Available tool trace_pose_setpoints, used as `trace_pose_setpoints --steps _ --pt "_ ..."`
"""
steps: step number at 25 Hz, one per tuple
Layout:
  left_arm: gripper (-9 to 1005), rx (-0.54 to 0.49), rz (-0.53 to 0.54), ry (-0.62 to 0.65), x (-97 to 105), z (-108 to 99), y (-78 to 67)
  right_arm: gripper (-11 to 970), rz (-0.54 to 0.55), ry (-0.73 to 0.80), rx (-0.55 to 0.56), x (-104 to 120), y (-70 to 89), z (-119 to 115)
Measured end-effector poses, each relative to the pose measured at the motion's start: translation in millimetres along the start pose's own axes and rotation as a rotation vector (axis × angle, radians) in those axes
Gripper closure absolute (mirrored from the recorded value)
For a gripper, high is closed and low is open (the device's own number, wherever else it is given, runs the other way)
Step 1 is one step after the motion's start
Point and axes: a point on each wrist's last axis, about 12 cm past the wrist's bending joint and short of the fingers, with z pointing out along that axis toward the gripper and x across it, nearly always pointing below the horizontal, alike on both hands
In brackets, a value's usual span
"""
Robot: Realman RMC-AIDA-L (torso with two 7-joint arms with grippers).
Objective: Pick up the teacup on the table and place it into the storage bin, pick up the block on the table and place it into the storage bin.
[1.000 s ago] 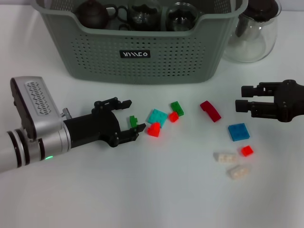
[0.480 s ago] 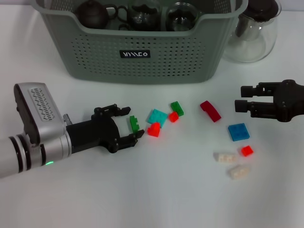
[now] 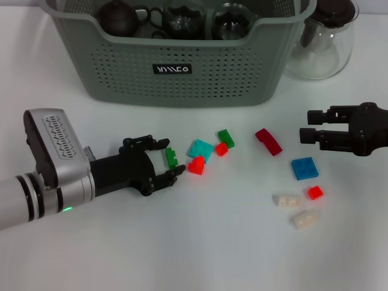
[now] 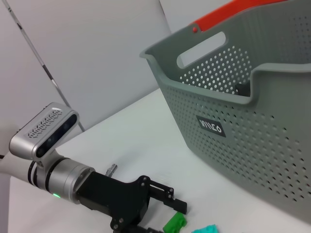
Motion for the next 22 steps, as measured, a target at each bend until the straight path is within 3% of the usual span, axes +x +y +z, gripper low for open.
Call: trace_pose_setpoints --steps 8,13,19,22 --pt "483 0.001 0.000 -0.002 0 -1 0.7 363 0.002 0.001 0.000 0 -0.1 0" --pt "573 0.028 -0.030 -0.083 -8 -16 3.6 363 0.004 0.001 0.001 -1 -0.4 0" --pt "573 0.198 -0.140 -0.273 -43 -54 15.3 363 0.000 0.002 0.001 -1 -0.7 0" --pt "572 0.246 -0.211 -0.390 -72 -72 31.9 363 -0.003 0.001 0.001 -1 -0.6 0"
